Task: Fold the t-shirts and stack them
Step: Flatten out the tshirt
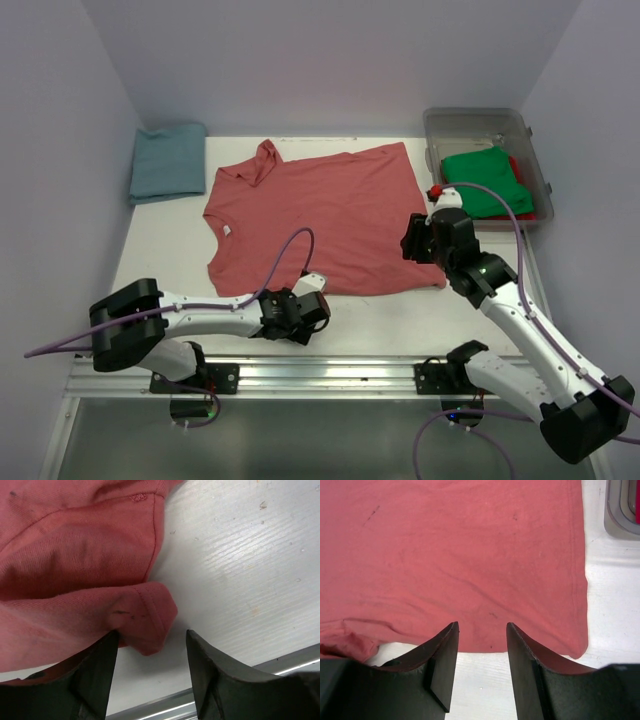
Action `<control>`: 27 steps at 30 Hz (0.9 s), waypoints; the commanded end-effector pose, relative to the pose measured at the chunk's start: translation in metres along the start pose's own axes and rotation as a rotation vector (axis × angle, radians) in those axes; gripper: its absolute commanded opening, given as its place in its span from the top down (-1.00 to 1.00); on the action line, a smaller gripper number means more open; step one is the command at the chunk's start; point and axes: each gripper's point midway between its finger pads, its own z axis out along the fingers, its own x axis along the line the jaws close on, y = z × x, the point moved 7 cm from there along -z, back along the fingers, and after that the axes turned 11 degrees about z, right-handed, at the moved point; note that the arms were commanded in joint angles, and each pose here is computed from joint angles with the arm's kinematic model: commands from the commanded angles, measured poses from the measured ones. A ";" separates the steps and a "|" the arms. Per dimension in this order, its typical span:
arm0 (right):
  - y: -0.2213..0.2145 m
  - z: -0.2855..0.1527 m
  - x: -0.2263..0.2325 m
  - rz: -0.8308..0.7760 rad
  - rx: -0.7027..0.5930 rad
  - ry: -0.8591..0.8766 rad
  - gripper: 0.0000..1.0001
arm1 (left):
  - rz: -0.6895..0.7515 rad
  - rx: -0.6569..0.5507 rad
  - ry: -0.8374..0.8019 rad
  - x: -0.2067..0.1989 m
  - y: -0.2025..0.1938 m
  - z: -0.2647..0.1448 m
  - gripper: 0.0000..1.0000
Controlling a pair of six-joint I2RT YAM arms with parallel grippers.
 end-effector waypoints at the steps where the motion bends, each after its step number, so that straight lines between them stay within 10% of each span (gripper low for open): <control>1: 0.001 -0.004 0.001 0.012 -0.016 0.017 0.08 | -0.028 -0.052 0.032 0.005 0.008 -0.001 -0.18; 12: -0.003 -0.002 0.000 0.013 0.004 0.017 0.33 | -0.070 -0.126 0.094 0.020 0.034 -0.045 0.62; 27: -0.033 0.020 -0.007 0.040 0.107 -0.007 1.00 | -0.071 -0.266 0.291 0.059 0.069 -0.067 0.93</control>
